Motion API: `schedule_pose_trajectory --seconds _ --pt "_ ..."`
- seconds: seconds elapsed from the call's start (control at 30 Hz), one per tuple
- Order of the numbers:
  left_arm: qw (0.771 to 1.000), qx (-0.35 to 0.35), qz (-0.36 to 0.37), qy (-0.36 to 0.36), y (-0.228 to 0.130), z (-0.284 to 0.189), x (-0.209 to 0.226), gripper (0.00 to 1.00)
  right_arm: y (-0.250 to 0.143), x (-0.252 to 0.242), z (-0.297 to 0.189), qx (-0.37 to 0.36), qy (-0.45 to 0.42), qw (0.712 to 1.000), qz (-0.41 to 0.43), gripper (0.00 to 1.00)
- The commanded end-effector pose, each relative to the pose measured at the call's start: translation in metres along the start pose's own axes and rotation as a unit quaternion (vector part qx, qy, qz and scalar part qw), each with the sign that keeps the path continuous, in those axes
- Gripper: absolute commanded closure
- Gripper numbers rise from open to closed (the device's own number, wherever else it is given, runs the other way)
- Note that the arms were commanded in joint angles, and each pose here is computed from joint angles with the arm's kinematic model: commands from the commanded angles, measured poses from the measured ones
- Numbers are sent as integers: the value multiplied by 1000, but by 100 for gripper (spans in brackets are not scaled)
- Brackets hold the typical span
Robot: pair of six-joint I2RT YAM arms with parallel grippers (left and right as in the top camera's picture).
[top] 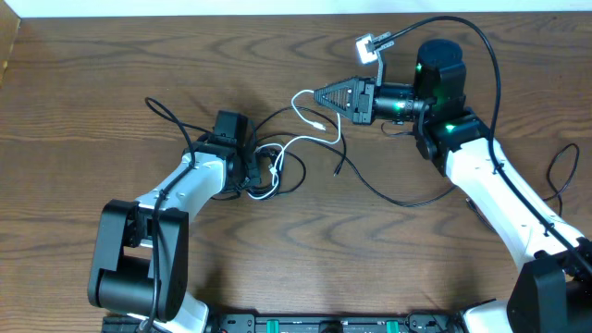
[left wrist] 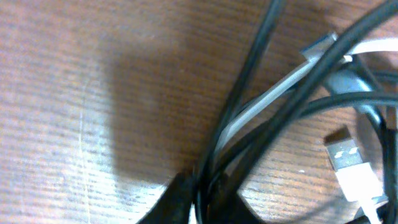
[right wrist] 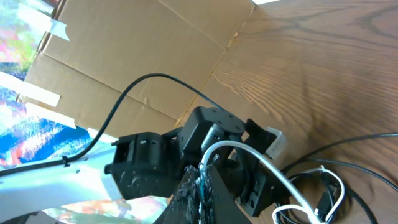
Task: Untangle cables
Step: 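Pull the white cable rightward out of the bundle with the right gripper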
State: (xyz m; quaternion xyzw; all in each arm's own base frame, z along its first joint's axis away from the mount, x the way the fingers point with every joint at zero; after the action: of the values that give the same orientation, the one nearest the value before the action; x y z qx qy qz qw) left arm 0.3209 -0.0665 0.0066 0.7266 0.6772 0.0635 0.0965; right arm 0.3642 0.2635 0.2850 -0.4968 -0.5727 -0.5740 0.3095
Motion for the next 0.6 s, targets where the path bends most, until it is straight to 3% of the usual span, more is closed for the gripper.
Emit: schedule_pose_trajectory --seconds 0.0,0.07,0.13,0.57 --pt "999 38 2 22 -19 16 10 65 8 14 -14 -16 5 999 -28 99" --pt "999 38 2 22 -19 16 10 52 8 11 -16 -16 -1 1000 -18 99" --pt "999 38 2 22 -19 16 10 47 6 4 -18 -12 -12 1000 -10 99" --pt "999 37 2 22 -19 16 10 44 0 -47 -39 -23 -110 993 44 99"
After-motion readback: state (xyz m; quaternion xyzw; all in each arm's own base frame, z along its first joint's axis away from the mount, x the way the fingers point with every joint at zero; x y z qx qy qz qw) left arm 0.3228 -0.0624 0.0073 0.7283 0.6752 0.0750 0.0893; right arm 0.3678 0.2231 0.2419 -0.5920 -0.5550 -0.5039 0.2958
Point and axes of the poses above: each gripper's point midway between its finger pads, its own z axis out along the fingers, its own x axis along the line the jaws close on, y = z × x, the point moved 1 cm from there along -z, back along the fingers, and after that the axes turned 15 degrees about z, right-handed, at the moved point
